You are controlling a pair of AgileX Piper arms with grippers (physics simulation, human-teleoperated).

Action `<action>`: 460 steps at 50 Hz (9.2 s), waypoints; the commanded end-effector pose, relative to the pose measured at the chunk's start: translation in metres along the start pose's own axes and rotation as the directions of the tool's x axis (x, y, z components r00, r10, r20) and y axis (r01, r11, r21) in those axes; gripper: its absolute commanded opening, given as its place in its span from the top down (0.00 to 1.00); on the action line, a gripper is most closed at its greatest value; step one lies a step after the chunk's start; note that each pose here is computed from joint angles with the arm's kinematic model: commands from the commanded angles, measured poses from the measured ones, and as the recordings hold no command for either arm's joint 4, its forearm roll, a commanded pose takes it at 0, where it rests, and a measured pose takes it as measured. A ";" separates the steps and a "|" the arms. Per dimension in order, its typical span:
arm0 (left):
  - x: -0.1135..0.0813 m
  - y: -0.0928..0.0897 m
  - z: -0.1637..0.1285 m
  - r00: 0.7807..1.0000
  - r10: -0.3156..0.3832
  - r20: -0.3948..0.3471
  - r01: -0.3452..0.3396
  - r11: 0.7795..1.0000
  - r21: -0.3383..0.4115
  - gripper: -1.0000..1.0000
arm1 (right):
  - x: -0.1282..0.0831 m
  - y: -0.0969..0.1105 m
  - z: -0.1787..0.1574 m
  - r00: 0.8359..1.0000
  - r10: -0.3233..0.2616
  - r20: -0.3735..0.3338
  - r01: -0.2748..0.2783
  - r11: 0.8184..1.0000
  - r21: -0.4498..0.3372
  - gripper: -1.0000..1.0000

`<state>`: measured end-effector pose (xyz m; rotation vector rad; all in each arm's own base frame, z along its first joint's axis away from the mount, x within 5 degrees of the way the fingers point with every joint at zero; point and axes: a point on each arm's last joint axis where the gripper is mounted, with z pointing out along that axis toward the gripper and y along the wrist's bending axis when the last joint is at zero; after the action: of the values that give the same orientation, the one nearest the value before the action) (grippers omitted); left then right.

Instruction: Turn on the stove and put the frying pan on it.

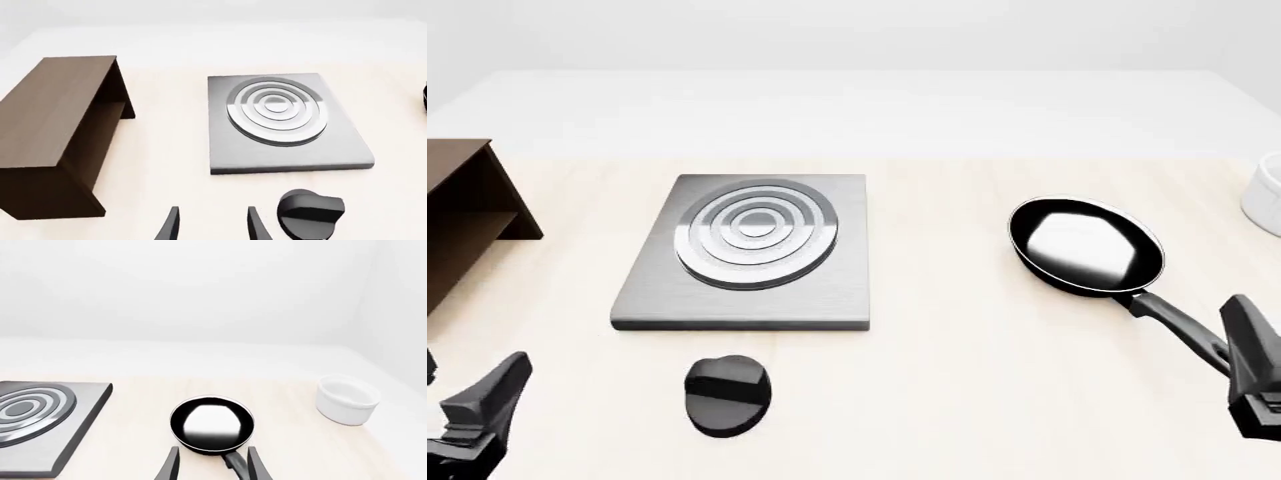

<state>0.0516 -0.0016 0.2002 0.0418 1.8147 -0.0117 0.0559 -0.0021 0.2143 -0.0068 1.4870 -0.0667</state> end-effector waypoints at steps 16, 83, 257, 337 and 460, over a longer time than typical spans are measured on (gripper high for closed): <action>0.002 0.006 0.004 0.988 -0.065 0.140 0.079 0.991 -0.104 0.00 | -0.013 0.005 0.009 0.993 0.072 -0.093 -0.079 0.994 -0.078 0.00; 0.005 0.006 0.005 0.990 -0.063 0.125 0.077 0.991 -0.109 0.00 | -0.122 -0.002 0.164 0.450 -0.401 -0.798 0.149 0.915 -0.376 0.00; 0.002 0.006 0.004 0.987 -0.069 0.143 0.084 0.991 -0.102 0.00 | -0.069 -0.025 0.173 0.293 -0.620 -0.728 0.233 0.784 -0.575 1.00; 0.000 0.006 0.004 0.986 -0.070 0.154 0.087 0.991 -0.105 0.00 | -0.068 0.216 0.271 0.324 -0.850 -0.415 0.087 0.464 -0.882 1.00; -0.001 0.007 0.004 0.983 -0.080 0.164 0.098 0.990 -0.106 0.00 | -0.014 0.253 0.276 0.290 -0.835 -0.468 0.032 0.497 -0.867 0.00</action>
<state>0.0555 0.0049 0.1999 -0.1201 1.6534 0.0229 0.3440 0.2453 0.2237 -1.4119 2.4707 0.0426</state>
